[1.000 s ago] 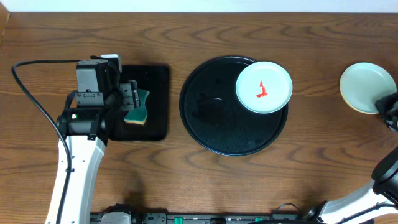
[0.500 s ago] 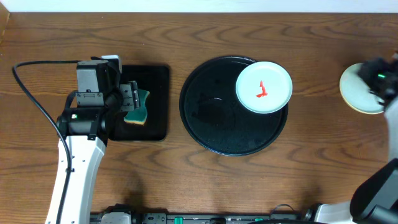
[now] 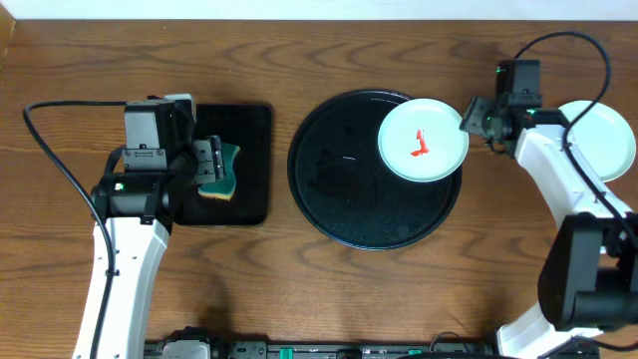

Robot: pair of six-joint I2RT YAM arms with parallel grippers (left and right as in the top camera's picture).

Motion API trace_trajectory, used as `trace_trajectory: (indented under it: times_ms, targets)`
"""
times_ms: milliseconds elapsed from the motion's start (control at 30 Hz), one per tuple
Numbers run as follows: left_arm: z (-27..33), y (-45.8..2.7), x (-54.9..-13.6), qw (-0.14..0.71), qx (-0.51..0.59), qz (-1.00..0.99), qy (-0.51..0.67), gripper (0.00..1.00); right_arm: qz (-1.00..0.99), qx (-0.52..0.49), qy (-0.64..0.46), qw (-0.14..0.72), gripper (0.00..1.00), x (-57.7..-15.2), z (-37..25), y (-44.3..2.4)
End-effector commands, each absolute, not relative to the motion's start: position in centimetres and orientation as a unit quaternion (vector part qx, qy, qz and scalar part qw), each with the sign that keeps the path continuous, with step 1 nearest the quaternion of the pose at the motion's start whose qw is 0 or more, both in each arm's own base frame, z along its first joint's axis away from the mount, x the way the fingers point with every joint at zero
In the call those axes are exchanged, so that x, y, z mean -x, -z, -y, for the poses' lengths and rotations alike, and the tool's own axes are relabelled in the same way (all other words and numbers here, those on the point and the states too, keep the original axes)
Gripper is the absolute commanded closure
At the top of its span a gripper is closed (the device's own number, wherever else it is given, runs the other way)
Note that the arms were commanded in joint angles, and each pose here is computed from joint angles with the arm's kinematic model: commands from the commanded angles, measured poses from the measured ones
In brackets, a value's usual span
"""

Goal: Clean dirty plates on tray and stack at the side
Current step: 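Grip the red-marked plate rim and drag it to the tray center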

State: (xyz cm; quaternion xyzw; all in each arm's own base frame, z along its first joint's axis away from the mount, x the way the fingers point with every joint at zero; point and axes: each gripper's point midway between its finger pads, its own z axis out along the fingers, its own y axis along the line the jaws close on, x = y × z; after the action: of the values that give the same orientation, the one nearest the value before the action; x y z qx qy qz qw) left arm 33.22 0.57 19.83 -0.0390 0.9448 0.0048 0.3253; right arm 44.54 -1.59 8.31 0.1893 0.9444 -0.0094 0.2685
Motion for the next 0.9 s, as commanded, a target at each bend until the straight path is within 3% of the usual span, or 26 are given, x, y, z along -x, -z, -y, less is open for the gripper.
trace_trajectory:
  times_ms: [0,600,733,767,833,867]
  targets:
    - [-0.7,-20.0,-33.1,0.329,0.049,-0.943,-0.004,0.24,-0.951,-0.192,0.030,0.240,0.33,-43.9,1.9,-6.1]
    - [-0.7,-20.1,-33.2,0.330,0.054,-0.942,-0.002,0.24,-0.971,-0.140,-0.037,0.190,0.44,-43.3,-1.8,-2.9]
    - [-0.7,-20.1,-33.2,0.330,0.054,-0.942,-0.002,0.24,-0.974,-0.138,-0.050,0.173,0.59,-43.1,-2.4,-1.5]
    - [-0.7,-20.1,-33.2,0.330,0.054,-0.942,-0.002,0.24,-0.974,-0.137,-0.054,0.170,0.78,-43.1,-2.5,-1.3]
    - [-0.7,-20.1,-33.2,0.330,0.054,-0.942,-0.002,0.24,-0.974,-0.137,-0.054,0.171,0.96,-43.1,-2.5,-1.3]
    - [-0.7,-20.1,-33.2,0.330,0.054,-0.942,-0.002,0.24,-0.974,-0.137,-0.056,0.174,0.99,-43.2,-2.6,-1.6]
